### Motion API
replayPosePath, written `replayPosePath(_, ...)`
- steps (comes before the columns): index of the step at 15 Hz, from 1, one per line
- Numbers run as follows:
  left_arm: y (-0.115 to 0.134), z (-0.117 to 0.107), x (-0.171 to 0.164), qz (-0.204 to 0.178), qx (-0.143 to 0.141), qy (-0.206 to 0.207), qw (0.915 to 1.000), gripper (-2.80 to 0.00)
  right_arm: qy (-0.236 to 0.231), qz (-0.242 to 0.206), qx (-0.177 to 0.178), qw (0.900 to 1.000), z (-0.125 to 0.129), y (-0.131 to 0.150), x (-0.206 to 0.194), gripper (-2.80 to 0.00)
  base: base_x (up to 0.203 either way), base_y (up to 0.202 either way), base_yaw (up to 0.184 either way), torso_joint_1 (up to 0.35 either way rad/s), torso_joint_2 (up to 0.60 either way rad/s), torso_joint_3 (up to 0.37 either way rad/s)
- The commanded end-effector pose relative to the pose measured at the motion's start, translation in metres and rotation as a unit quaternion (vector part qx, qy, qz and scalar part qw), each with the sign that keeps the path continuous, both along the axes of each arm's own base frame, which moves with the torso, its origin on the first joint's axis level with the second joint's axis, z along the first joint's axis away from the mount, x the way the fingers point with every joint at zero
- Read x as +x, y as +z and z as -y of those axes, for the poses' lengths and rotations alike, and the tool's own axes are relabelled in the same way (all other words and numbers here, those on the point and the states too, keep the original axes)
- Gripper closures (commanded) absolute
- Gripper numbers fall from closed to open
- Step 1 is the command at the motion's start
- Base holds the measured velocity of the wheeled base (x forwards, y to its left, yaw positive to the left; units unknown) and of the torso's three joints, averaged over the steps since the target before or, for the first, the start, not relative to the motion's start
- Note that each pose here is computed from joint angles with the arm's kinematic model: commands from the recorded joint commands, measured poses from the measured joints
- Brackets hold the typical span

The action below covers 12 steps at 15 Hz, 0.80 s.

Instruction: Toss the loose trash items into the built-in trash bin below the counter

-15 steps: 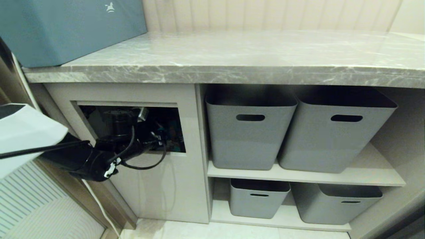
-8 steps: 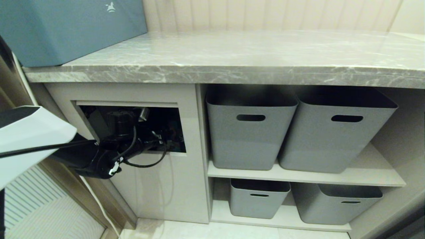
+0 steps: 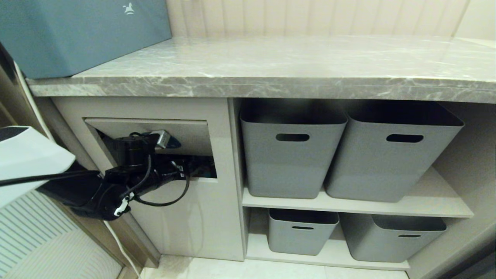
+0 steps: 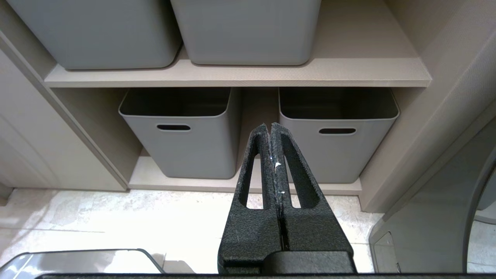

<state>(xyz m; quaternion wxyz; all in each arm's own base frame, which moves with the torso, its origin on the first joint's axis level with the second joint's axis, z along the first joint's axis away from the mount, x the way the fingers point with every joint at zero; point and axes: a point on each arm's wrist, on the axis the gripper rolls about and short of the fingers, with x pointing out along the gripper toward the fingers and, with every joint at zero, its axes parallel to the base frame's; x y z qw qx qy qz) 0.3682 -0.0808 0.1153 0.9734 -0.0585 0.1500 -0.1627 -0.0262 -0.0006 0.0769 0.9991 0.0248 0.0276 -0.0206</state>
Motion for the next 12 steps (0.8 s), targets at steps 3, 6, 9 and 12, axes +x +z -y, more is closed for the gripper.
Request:
replayPosePath(3, 0.011, 0.003, -0.03, 0.001, -0.001, -0.012, 0.9999, -2.8, 0.0, -0.001, 0.0, 1.0, 0.0, 0.0, 0.0, 0.0, 0.0, 0.0, 0.0, 0.0, 0.0, 0.0)
replayPosePath(6, 0.025, 0.0, -0.058, 0.009, -0.005, -0.017, 0.9998, -2.8, 0.0, -0.001, 0.0, 1.0, 0.0, 0.0, 0.0, 0.0, 0.0, 0.0, 0.0, 0.0, 0.0, 0.0)
replayPosePath(9, 0.052, -0.008, -0.093, 0.029, -0.017, -0.016, 0.9993, 0.0, 0.0, -0.001, 0.0, 1.0, 0.0, 0.0, 0.0, 0.0, 0.0, 0.0, 0.0, 0.0, 0.0, 0.0)
replayPosePath(12, 0.086, -0.021, -0.136, 0.036, -0.047, -0.005, 0.9983, 0.0, 0.0, -0.001, 0.0, 1.0, 0.0, 0.0, 0.0, 0.0, 0.0, 0.0, 0.0, 0.0, 0.0, 0.0)
